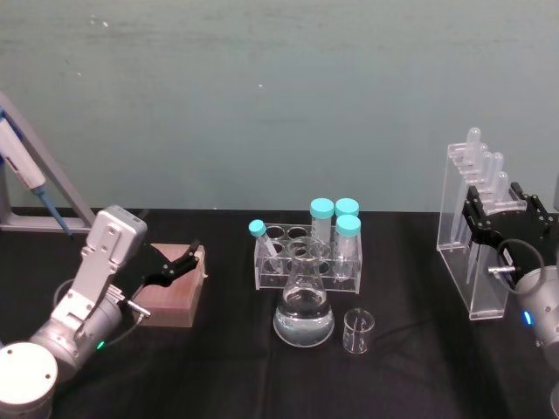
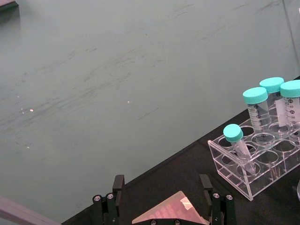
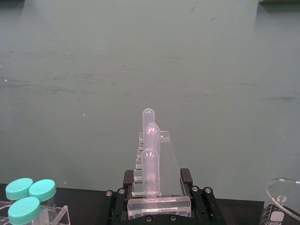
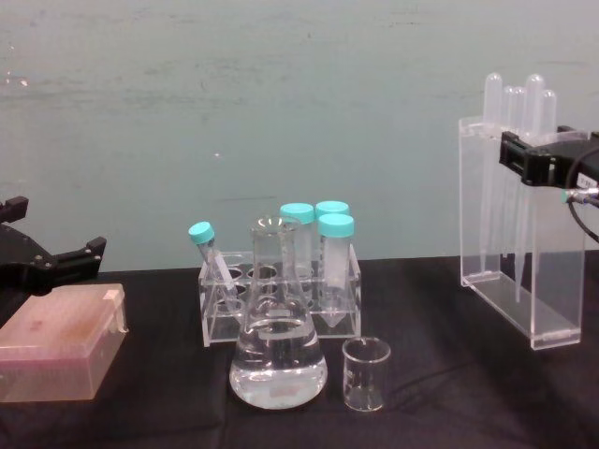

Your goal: Place the experimental apparatus aside using one hand.

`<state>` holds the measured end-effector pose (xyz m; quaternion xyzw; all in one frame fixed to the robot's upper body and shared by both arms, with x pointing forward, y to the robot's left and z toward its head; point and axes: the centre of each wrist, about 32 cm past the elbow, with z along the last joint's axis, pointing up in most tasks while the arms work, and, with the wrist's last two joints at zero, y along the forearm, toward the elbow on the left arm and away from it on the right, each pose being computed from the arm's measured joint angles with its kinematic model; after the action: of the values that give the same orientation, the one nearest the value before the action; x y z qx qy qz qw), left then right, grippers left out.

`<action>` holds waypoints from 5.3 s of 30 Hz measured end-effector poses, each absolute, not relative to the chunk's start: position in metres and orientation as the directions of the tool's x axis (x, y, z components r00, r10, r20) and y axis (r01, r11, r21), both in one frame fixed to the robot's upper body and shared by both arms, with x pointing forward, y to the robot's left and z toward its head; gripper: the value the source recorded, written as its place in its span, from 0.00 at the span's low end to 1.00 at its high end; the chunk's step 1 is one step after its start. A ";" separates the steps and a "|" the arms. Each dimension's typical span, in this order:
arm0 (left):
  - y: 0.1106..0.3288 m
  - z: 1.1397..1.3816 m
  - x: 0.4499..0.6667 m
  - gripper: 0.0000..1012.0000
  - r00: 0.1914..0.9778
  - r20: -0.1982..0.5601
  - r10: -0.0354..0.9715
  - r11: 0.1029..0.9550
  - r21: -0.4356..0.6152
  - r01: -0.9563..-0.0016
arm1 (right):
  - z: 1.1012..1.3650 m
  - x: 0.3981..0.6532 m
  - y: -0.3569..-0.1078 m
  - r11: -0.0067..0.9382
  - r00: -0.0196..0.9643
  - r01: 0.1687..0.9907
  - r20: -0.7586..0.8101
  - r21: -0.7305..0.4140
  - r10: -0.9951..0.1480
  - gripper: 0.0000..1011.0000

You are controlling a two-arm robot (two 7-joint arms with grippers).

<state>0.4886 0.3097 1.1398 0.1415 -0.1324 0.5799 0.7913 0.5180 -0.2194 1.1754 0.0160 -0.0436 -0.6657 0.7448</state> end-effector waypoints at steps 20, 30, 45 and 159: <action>0.310 1.140 0.489 0.99 0.292 0.374 0.880 0.287 0.070 -0.955 | 1.176 0.519 -0.240 0.117 0.111 0.988 0.063 0.103 -0.992 0.60; 0.310 1.140 0.489 0.99 0.292 0.374 0.880 0.287 0.070 -0.955 | 1.176 0.521 -0.251 0.108 0.101 0.988 0.069 0.109 -0.993 0.60; 0.310 1.140 0.489 0.99 0.292 0.374 0.880 0.287 0.070 -0.955 | 1.175 0.522 -0.263 0.086 0.079 0.989 0.067 0.118 -0.995 0.60; 0.310 1.140 0.489 0.99 0.292 0.374 0.880 0.287 0.070 -0.955 | 1.162 0.522 -0.305 0.034 0.033 0.993 0.009 0.115 -0.999 0.60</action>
<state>0.4886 0.3097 1.1397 0.1415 -0.1324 0.5799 0.7913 0.5219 -0.3052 1.1618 0.0384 -0.0435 -0.6940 0.7177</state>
